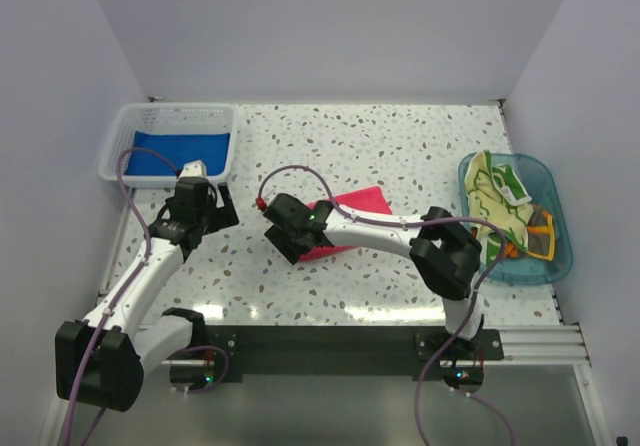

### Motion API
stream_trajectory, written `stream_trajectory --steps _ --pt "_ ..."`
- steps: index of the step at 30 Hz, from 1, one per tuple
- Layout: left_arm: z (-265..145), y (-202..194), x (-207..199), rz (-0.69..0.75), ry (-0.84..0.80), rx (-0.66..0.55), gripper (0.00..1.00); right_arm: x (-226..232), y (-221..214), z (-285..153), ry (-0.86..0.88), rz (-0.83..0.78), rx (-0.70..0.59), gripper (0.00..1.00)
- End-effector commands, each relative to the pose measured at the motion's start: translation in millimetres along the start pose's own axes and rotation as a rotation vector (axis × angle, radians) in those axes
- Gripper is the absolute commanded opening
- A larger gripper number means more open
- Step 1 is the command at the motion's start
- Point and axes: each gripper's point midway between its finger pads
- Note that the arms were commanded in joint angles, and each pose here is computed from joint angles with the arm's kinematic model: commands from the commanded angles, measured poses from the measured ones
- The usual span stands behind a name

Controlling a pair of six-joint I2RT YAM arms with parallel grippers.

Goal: Fold and stack the towels
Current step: Neatly place the folded towel into the bin

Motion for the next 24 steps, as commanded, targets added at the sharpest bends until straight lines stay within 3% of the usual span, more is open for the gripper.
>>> stream_trajectory --steps 1,5,12,24 --pt "-1.7 9.5 4.5 -0.021 0.02 -0.044 1.0 -6.2 12.1 -3.1 -0.063 0.018 -0.023 0.69" --pt "-1.7 10.9 6.1 -0.024 0.027 -0.051 1.0 -6.3 9.2 -2.9 -0.072 0.018 -0.009 0.68" --pt "2.5 5.5 4.0 -0.015 0.019 -0.019 1.0 14.1 13.1 -3.9 -0.033 0.002 -0.017 0.55" --pt "1.7 6.8 4.0 -0.018 0.017 -0.026 1.0 27.5 5.4 15.2 -0.034 0.002 0.024 0.54"
Point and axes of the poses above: each gripper's point midway between its finger pads, its own z axis out along the fingers, its own x axis along the line the jaws close on, y = z × x, and after that the axes turned 9 degrees about z, right-handed
